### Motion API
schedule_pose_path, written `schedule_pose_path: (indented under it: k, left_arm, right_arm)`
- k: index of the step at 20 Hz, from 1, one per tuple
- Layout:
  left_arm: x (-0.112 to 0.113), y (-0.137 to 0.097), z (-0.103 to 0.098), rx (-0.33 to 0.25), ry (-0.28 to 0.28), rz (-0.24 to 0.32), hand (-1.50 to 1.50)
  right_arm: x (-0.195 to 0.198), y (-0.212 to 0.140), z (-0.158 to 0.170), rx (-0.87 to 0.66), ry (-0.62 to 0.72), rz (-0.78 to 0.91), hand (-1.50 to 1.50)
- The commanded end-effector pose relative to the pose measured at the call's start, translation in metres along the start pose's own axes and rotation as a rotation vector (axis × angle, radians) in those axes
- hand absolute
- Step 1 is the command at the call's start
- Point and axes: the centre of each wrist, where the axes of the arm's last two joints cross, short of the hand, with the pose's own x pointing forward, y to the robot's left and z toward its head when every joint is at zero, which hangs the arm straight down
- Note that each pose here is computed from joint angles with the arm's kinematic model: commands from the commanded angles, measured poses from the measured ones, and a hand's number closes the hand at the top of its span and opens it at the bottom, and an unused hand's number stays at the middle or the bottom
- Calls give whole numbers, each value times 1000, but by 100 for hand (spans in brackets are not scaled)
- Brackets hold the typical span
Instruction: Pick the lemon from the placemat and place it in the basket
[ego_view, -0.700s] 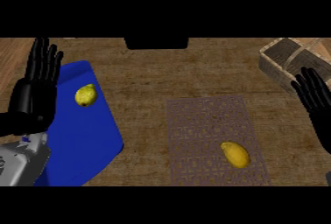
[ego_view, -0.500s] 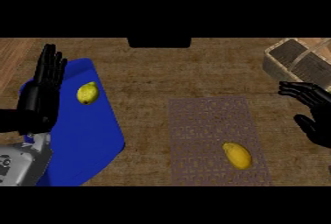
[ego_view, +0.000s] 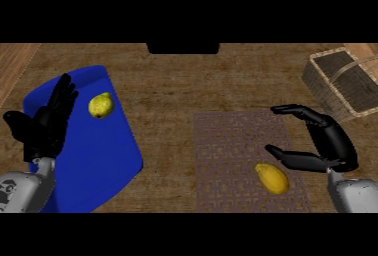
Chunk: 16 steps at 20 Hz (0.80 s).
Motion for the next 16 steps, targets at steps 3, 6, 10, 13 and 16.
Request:
schedule_pose_path:
  k: [3,6,10,13,16]
  left_arm:
    - [-18,3,11,7,46,-15,0]
    - [-23,15,2,18,62,-12,0]
    - [-17,7,6,18,47,-12,0]
    - [-16,2,8,9,48,-14,0]
    - [-4,11,5,0,37,-16,0]
  right_arm:
    - [17,-2,-1,-215,95,304,-150]
    - [54,-21,-16,-142,178,427,-150]
    - [78,-68,-15,171,386,666,-150]
    - [100,-66,-21,370,504,726,-150]
    - [109,-76,-14,498,578,699,-150]
